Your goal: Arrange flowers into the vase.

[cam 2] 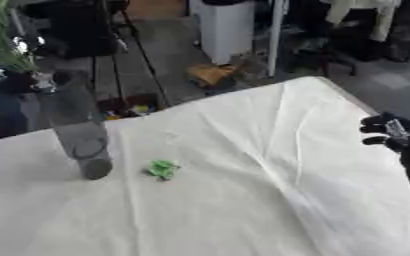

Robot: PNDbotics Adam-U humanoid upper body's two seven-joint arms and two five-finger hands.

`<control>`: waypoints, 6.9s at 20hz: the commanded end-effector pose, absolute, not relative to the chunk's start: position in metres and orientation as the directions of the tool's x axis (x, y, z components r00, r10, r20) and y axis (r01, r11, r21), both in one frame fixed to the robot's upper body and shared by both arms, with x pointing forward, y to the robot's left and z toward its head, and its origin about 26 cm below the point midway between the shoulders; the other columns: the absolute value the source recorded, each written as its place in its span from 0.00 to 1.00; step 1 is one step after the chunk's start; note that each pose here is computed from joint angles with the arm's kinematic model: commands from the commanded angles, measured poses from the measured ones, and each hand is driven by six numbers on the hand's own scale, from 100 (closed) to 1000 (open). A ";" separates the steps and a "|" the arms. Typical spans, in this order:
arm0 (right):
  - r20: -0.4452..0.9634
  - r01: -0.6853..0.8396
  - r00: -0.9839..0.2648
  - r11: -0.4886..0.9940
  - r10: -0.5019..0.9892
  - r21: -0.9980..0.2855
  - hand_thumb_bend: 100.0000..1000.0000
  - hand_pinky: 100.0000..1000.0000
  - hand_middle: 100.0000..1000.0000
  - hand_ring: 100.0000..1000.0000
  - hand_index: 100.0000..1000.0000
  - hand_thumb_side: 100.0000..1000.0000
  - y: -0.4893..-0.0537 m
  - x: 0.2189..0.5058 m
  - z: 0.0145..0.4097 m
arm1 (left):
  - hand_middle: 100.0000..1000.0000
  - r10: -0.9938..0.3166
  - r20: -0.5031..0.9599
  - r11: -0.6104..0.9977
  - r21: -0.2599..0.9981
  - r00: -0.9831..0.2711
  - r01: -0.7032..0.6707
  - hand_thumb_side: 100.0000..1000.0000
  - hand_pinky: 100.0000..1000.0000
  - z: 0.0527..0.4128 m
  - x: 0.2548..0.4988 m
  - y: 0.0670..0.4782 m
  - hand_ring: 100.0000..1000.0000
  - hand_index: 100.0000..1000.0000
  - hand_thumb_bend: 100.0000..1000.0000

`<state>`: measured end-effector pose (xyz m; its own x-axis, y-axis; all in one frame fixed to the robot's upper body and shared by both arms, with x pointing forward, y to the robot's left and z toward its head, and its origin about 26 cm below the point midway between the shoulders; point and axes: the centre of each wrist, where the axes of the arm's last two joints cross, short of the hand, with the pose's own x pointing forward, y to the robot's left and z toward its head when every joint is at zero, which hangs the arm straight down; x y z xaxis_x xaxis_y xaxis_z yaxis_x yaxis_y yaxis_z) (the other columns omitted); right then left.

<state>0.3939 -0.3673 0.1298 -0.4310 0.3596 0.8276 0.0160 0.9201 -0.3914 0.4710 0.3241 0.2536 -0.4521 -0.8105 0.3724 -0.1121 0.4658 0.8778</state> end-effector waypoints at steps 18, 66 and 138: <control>0.809 0.037 -0.450 0.914 0.377 -0.405 0.00 0.62 0.64 0.70 0.66 0.86 -0.373 0.392 0.142 | 0.72 -0.889 0.244 0.303 0.948 -0.388 -0.097 0.76 0.87 0.270 0.470 0.345 0.82 0.82 1.00; 0.816 0.043 -0.435 0.914 0.382 -0.404 0.00 0.61 0.64 0.70 0.66 0.85 -0.373 0.390 0.139 | 0.71 -0.893 0.237 0.265 0.964 -0.382 -0.022 0.79 0.85 0.265 0.464 0.362 0.82 0.83 1.00; 0.835 0.057 -0.415 0.926 0.362 -0.373 0.00 0.61 0.64 0.70 0.65 0.86 -0.376 0.387 0.127 | 0.56 -0.485 0.464 0.684 0.729 -0.741 0.008 0.70 0.83 0.310 0.357 0.315 0.74 0.78 1.00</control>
<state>0.3863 -0.3721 0.1141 -0.3881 0.3531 0.8513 0.0366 0.9289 -0.3686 0.3632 0.3170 0.2975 -0.7132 -0.5033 0.4878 0.0226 0.6791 0.7337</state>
